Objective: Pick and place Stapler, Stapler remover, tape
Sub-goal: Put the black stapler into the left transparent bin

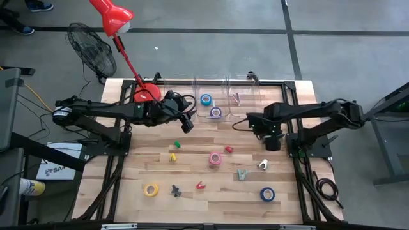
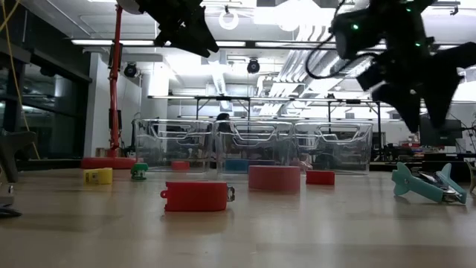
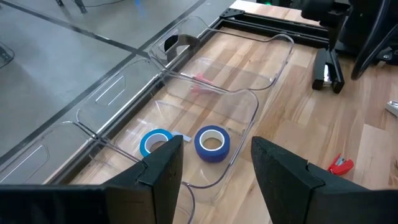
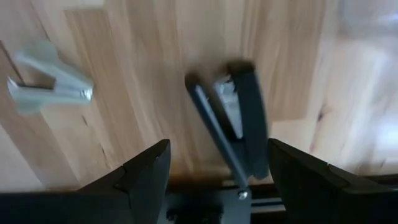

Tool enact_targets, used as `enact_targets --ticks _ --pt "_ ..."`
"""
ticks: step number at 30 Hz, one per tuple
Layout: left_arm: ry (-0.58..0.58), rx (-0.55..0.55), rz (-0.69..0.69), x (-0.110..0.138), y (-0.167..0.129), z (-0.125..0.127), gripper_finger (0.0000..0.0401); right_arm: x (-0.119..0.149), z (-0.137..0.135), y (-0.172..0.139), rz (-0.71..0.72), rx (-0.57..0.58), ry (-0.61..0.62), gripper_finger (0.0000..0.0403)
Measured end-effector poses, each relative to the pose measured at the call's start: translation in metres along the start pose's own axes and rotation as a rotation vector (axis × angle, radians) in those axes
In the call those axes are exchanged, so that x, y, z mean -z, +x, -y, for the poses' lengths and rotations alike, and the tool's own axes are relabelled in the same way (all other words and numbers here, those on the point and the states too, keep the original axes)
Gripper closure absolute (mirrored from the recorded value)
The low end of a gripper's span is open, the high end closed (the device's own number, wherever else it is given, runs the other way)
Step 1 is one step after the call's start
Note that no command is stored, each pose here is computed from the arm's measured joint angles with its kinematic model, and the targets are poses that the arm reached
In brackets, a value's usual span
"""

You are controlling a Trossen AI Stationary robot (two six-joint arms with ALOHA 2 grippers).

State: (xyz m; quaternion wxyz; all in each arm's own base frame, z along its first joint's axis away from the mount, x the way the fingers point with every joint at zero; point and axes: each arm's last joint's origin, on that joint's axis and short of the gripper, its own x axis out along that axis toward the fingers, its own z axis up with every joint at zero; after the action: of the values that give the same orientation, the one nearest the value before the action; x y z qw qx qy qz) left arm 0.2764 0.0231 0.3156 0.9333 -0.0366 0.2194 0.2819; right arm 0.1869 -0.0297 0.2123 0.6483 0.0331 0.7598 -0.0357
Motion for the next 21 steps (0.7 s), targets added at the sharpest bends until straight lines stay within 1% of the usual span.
enact_targets --ticks 4,8,11,14,17,21 --pt "0.000 0.001 0.000 0.000 0.000 0.000 0.0215 0.010 -0.001 0.011 -0.009 -0.005 0.000 0.0133" --pt "0.000 0.001 0.000 0.000 0.000 0.000 0.0215 0.013 -0.001 0.017 -0.012 0.002 -0.015 0.0108" --pt "0.000 0.002 0.000 0.000 0.000 0.000 0.0215 0.010 0.001 0.016 0.011 0.049 -0.051 0.0089" --pt "0.000 0.009 -0.002 0.000 0.000 0.000 0.0215 0.011 0.002 0.021 0.002 0.092 -0.052 0.0072" --pt "0.002 0.027 -0.010 0.001 0.000 0.001 0.0215 0.009 0.002 0.021 0.022 0.070 -0.060 0.0062" --pt "0.008 0.040 -0.022 0.002 0.000 0.001 0.0215 0.009 0.001 0.021 0.028 0.045 -0.074 0.0061"
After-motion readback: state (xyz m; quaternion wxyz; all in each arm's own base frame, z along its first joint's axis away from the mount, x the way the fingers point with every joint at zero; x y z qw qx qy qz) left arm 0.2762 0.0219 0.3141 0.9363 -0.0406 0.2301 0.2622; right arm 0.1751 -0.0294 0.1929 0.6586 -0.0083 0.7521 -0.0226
